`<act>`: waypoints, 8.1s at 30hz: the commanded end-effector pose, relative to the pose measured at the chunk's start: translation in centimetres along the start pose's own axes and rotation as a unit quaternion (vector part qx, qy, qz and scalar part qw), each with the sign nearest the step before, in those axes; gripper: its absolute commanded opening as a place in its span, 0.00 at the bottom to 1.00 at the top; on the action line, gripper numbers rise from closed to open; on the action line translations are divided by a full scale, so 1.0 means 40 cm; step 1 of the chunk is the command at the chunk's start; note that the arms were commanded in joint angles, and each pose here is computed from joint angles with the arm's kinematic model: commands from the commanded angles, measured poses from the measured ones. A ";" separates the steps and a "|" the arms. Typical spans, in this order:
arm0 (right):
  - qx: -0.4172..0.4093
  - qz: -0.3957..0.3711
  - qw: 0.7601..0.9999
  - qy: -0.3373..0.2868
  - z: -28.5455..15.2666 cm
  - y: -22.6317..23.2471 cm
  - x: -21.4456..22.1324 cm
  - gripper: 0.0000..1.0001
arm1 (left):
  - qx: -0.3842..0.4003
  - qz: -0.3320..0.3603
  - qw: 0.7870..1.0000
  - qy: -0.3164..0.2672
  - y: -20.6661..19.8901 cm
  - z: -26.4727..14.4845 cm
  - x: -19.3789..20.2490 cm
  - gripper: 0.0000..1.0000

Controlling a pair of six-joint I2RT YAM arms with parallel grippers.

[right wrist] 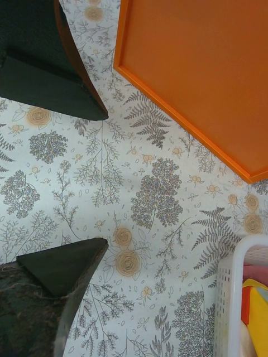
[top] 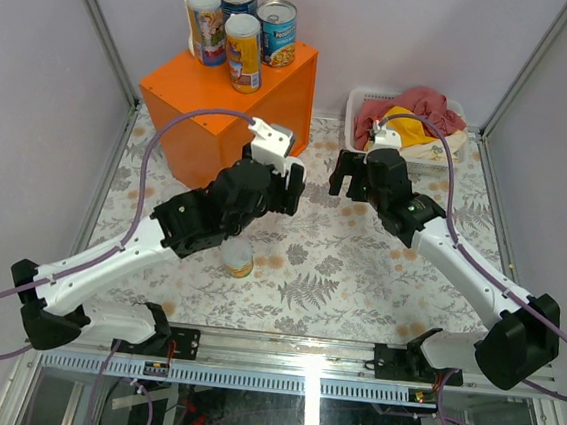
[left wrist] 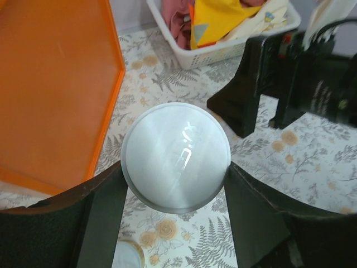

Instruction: Place and organize the canned foods onto the counter

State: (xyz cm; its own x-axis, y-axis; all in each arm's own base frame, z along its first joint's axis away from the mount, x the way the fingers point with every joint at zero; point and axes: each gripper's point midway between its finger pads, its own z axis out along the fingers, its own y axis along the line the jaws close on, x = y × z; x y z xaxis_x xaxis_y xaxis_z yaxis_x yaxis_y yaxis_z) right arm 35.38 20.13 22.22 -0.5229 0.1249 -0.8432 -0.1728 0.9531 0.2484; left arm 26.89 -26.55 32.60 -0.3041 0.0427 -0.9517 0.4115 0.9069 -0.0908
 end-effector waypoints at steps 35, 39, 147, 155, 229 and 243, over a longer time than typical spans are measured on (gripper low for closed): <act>-0.021 0.007 0.999 -0.033 -0.044 0.019 -0.044 0.93 | -0.203 -0.101 0.968 -0.104 0.440 -0.024 -0.430 0.00; -0.023 0.008 0.999 -0.032 -0.044 0.020 -0.042 0.93 | -0.220 -0.122 0.963 -0.098 0.496 -0.023 -0.418 0.00; -0.018 -0.006 0.999 -0.035 -0.042 0.005 -0.047 0.94 | -0.355 -0.173 0.914 -0.093 0.788 0.095 -0.311 0.83; -0.022 -0.003 0.999 -0.035 -0.045 0.009 -0.049 0.94 | -0.339 -0.179 0.918 -0.105 0.765 0.065 -0.324 0.85; -0.009 -0.003 0.999 -0.031 -0.044 -0.015 -0.015 0.94 | -0.556 -0.766 0.323 -0.025 0.722 -0.093 0.458 1.00; 0.005 -0.014 1.000 -0.021 -0.002 -0.018 -0.008 0.94 | -0.549 -0.785 0.284 -0.038 0.829 -0.023 0.512 1.00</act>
State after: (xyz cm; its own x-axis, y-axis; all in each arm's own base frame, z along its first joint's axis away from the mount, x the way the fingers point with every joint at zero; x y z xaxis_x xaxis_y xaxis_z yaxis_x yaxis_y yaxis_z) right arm 33.99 19.07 19.39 -0.5561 0.0856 -0.8267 -0.1723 0.9612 0.2154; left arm 31.67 4.10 10.97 0.6353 -0.7703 -0.0556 -0.7496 -0.5977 -0.2845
